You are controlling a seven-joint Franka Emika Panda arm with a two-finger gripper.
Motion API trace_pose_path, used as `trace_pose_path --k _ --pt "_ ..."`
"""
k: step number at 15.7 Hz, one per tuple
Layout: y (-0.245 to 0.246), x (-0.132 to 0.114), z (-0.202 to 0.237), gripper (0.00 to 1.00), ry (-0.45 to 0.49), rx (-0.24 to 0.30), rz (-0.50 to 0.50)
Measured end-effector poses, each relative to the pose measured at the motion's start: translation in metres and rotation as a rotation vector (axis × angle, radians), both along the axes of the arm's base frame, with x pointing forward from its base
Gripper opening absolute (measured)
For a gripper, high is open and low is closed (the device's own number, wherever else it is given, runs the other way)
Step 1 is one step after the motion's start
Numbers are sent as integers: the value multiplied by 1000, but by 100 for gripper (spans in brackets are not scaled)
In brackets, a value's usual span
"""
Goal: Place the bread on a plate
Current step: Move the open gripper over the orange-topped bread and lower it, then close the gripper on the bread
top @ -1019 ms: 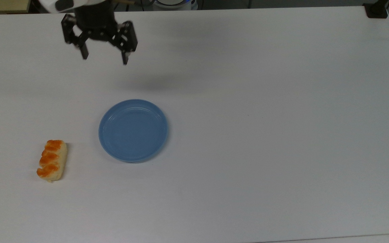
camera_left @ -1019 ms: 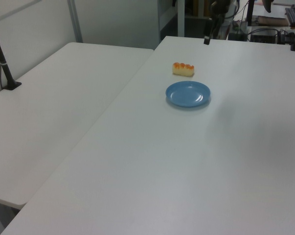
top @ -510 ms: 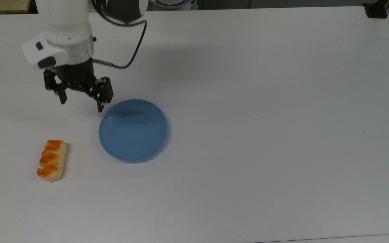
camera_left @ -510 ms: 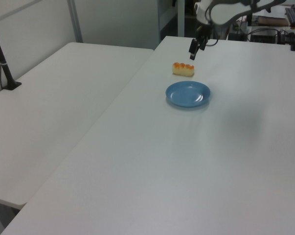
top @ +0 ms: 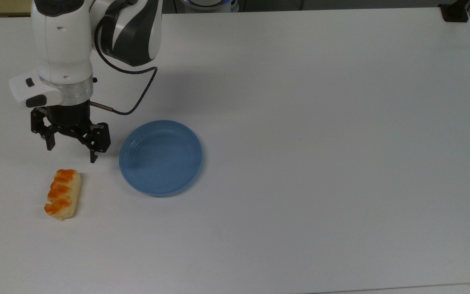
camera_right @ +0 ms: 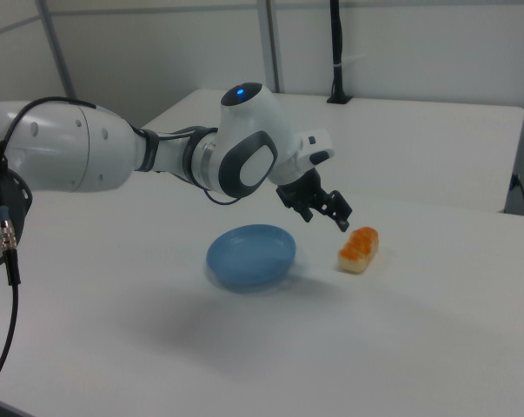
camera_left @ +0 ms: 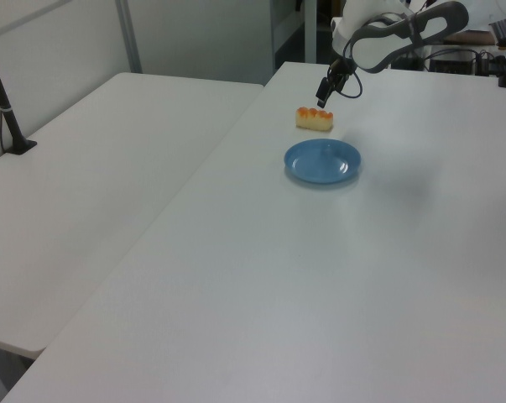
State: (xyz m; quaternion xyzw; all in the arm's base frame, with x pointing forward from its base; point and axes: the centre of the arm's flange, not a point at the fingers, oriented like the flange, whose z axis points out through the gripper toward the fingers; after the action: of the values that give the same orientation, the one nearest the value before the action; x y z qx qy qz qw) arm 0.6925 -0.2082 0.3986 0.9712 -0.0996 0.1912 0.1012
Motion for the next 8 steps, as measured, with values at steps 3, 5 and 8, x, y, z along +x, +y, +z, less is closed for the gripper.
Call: trace_pose_path --k 3,5,8 --pt "-10 1 -1 100 -27 -38 25" --pt "-19 3 -13 100 -57 -62 31" --pt "-31 9 -46 100 -62 -85 29"
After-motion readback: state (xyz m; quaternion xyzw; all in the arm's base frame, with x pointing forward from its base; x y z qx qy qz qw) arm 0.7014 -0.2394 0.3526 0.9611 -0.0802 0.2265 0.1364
